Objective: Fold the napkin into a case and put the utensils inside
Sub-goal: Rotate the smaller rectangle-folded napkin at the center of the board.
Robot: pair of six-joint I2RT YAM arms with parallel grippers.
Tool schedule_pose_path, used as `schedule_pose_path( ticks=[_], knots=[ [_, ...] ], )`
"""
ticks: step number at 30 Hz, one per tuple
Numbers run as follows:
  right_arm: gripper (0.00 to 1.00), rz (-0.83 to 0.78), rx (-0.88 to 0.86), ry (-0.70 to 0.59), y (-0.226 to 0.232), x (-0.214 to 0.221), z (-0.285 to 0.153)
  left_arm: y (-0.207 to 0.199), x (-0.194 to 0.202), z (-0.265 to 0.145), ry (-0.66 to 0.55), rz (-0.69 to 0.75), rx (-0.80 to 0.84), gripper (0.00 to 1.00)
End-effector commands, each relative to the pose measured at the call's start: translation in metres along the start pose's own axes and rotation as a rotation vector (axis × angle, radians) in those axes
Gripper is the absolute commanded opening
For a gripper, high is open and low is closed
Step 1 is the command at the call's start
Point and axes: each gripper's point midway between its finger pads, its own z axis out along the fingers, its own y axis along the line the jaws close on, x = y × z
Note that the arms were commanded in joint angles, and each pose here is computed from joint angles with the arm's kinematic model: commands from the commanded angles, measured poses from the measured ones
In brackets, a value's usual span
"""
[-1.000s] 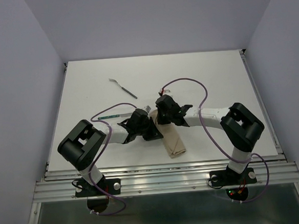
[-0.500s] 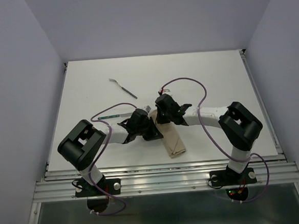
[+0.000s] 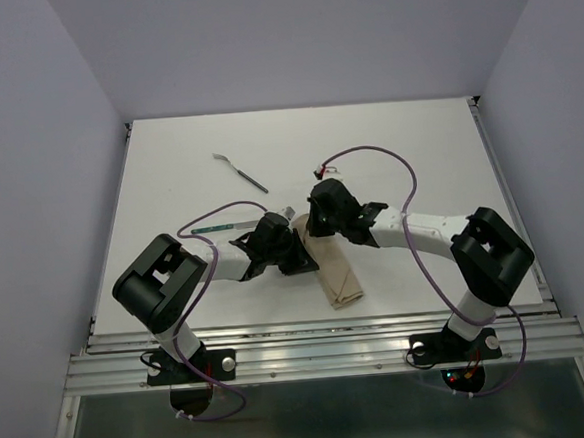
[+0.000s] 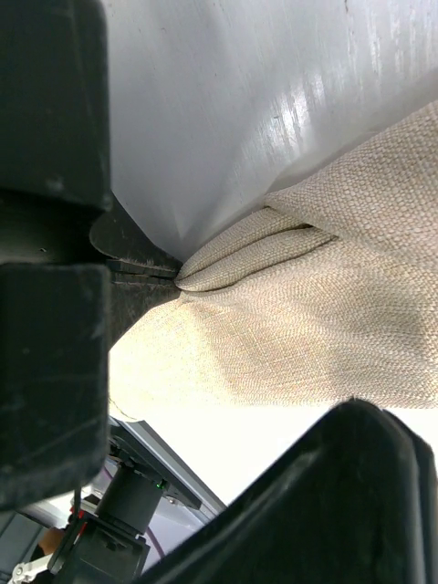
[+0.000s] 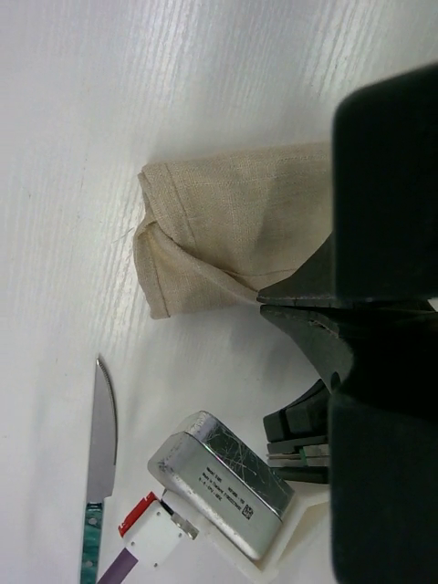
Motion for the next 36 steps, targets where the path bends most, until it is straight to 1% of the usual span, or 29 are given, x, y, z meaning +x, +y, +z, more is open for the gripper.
schedule_pose_path(
  ticks=[1, 9, 13, 16, 22, 27, 28, 29, 31, 36],
  knots=[
    [0.01, 0.008, -0.009, -0.030, -0.002, -0.005, -0.003, 0.001, 0.002, 0.001, 0.017, 0.025, -0.020, 0.00],
    [0.01, 0.006, -0.041, 0.052, 0.001, 0.025, 0.029, 0.002, 0.003, 0.002, 0.021, 0.026, -0.023, 0.00],
    [0.01, 0.013, -0.030, 0.063, 0.000, 0.032, 0.045, 0.002, 0.003, 0.003, 0.024, 0.027, -0.023, 0.00],
    [0.01, 0.021, -0.022, 0.061, -0.002, 0.033, 0.045, 0.000, 0.002, 0.003, 0.022, 0.029, -0.018, 0.00],
    [0.01, 0.017, -0.045, -0.026, 0.003, 0.004, 0.014, -0.006, -0.005, -0.002, 0.002, 0.059, -0.017, 0.00],
    [0.01, 0.011, -0.044, -0.117, 0.000, -0.026, -0.024, -0.020, -0.017, -0.014, -0.035, 0.097, 0.000, 0.00],
    [0.01, 0.002, -0.018, -0.108, -0.007, -0.023, -0.029, -0.023, -0.019, -0.017, -0.040, 0.104, 0.006, 0.00],
    [0.01, 0.004, -0.021, -0.126, -0.007, -0.028, -0.038, -0.029, -0.022, -0.022, -0.049, 0.118, 0.013, 0.00],
    [0.01, 0.004, 0.001, -0.123, -0.016, -0.029, -0.045, -0.034, -0.025, -0.028, -0.057, 0.131, 0.019, 0.04],
    [0.01, 0.018, 0.020, -0.122, -0.025, -0.024, -0.063, -0.045, -0.045, -0.052, -0.115, 0.153, 0.027, 0.07]
  ],
)
